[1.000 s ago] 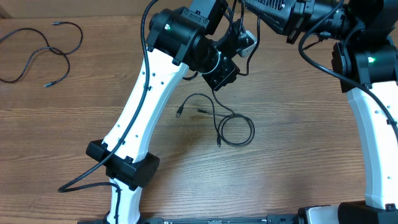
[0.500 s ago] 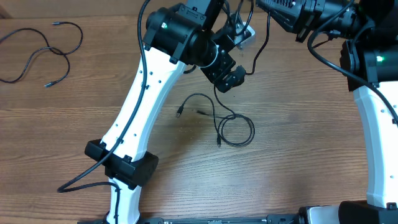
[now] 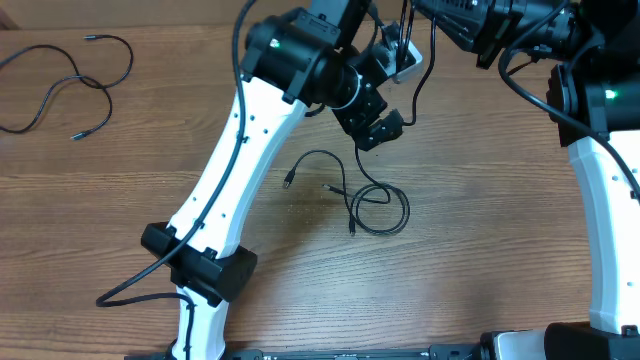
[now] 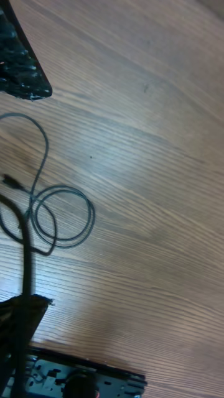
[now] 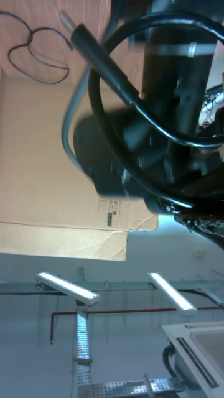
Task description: Untangle cables
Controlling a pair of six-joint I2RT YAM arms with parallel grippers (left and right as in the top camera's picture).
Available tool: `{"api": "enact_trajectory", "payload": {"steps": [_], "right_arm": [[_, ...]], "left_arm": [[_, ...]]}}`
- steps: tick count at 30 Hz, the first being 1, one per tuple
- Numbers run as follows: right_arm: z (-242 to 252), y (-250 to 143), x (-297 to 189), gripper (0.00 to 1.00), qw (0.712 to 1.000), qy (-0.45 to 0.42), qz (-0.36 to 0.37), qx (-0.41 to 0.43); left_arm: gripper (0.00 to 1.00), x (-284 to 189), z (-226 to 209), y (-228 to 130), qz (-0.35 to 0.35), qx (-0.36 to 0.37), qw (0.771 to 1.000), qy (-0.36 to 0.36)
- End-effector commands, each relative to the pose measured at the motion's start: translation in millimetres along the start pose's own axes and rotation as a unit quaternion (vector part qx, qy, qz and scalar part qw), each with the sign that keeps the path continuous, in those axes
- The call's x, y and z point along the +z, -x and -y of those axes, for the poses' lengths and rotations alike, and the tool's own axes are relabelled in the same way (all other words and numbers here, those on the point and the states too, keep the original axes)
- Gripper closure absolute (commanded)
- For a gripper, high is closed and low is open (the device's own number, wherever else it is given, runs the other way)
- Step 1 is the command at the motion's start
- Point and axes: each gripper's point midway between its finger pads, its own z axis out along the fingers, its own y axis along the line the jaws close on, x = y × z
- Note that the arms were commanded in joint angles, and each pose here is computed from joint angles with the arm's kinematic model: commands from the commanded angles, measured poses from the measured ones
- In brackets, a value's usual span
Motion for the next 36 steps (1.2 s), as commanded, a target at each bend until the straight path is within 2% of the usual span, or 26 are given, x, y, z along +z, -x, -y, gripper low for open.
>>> {"api": "enact_trajectory", "payload": {"steps": [1, 3, 5, 6, 8, 9, 14, 17, 20, 22, 23, 28, 36], "right_arm": [[-5.7, -1.0, -0.6, 0.96, 1.0, 0.005, -0.003, 0.01], [-7.2, -1.8, -0.7, 0.96, 1.0, 0.007, -0.005, 0.009], [-7.1, -3.1, -0.7, 0.96, 1.0, 0.007, -0.009, 0.009], [-7.1, -4.0, -0.7, 0.96, 1.0, 0.007, -0.011, 0.008], [-6.9, -5.6, -0.7, 0.96, 1.0, 0.006, -0.016, 0.008], [-6.9, -6.0, -0.7, 0.96, 1.0, 0.006, -0.017, 0.008], [-6.9, -6.0, -0.7, 0.96, 1.0, 0.006, -0.017, -0.004], [-6.1, -6.1, -0.7, 0.96, 1.0, 0.006, -0.017, -0.02], [-3.5, -5.9, -0.7, 0.96, 1.0, 0.003, -0.017, -0.026], [-1.0, -4.9, -0.7, 0.96, 0.999, 0.0, -0.015, -0.034], [0.9, -4.4, -0.8, 0.96, 0.999, -0.002, -0.013, -0.051], [20.5, 2.4, -1.6, 0.96, 0.993, -0.028, 0.005, -0.116], [69.0, 45.4, -40.7, 0.96, 0.983, -0.122, 0.12, -0.073]], "left_arm": [[0.0, 17.2, 4.6, -5.7, -0.009, 0.007, 1.0, -0.027], [0.02, 22.6, 6.8, -5.5, -0.005, 0.005, 0.999, -0.04], [0.11, 24.1, 6.7, -3.8, -0.001, 0.007, 0.999, -0.042], [0.18, 24.2, 5.9, -2.4, 0.002, 0.008, 0.999, -0.04], [0.37, 24.2, 4.9, -0.1, 0.007, 0.009, 0.999, -0.038], [0.41, 24.2, 4.3, 0.8, 0.008, 0.007, 0.999, -0.037], [0.43, 24.1, 3.9, 2.2, 0.011, -0.003, 0.999, -0.036], [0.61, 24.0, 3.8, 2.2, 0.01, -0.01, 0.999, -0.036], [0.66, 24.0, 3.8, 2.3, 0.01, -0.017, 0.999, -0.036], [0.79, 24.0, 3.8, 2.3, 0.01, -0.021, 0.999, -0.036], [0.96, 24.0, 3.8, 2.3, 0.01, -0.027, 0.999, -0.036], [0.96, 18.2, 5.2, 2.5, 0.012, -0.045, 0.998, -0.035], [0.96, -43.6, 14.4, 9.3, 0.057, -0.078, 0.995, -0.01]]}}
